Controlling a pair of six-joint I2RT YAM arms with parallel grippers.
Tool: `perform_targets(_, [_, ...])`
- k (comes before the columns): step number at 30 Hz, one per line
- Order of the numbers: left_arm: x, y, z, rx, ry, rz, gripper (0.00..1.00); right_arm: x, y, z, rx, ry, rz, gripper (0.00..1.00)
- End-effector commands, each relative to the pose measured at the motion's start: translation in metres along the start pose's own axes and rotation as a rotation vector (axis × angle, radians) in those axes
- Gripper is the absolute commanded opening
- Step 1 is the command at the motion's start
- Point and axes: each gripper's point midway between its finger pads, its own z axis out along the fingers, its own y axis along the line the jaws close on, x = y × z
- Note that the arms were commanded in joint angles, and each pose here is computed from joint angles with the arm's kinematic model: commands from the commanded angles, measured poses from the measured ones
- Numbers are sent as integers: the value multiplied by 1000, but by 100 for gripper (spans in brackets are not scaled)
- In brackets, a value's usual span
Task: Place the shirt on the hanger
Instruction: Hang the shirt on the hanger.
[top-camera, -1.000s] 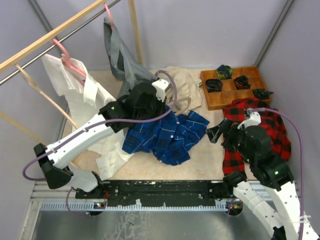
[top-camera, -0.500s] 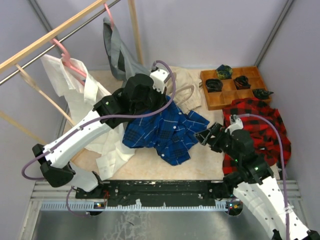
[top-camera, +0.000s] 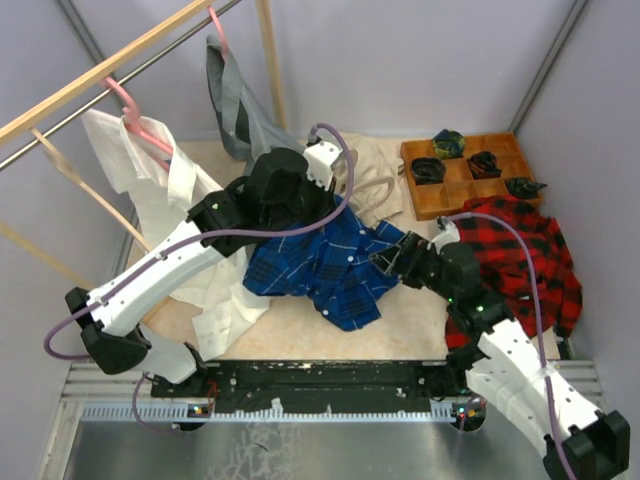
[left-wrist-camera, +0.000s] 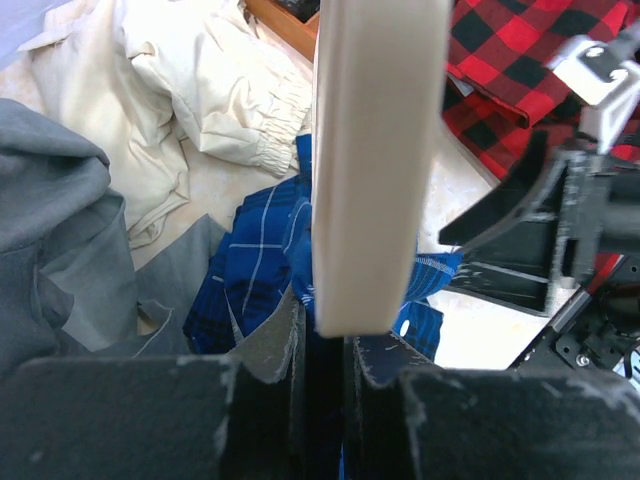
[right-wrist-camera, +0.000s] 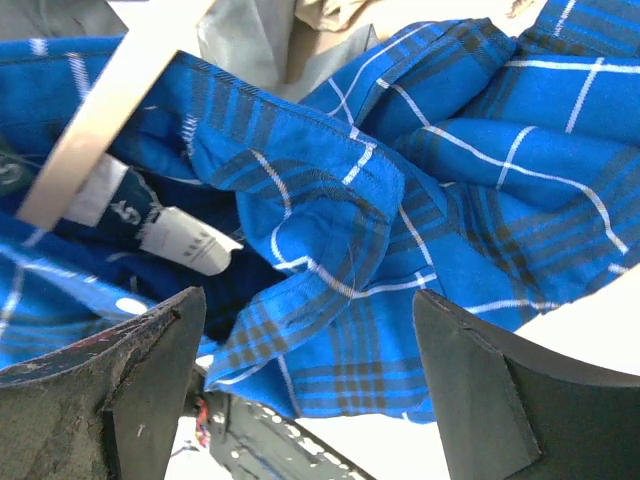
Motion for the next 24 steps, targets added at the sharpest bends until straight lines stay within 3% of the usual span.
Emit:
perform_targets(1, [-23,-8,-21,60,-86,2,0,-9,25,17,-126,6,-159,84])
perform_targets(8, [-25,-13,-29,96,-104,3,0,-2,37,33,-232,54,-253,79])
perform_targets(21, [-36,-18,-38,127,-133,-3,0,-2,39,42,-293,43,-270,77])
perform_targets(24, [-40,-17,-41,123,-144,-3,0,-2,40,40,-300,35,-261,85])
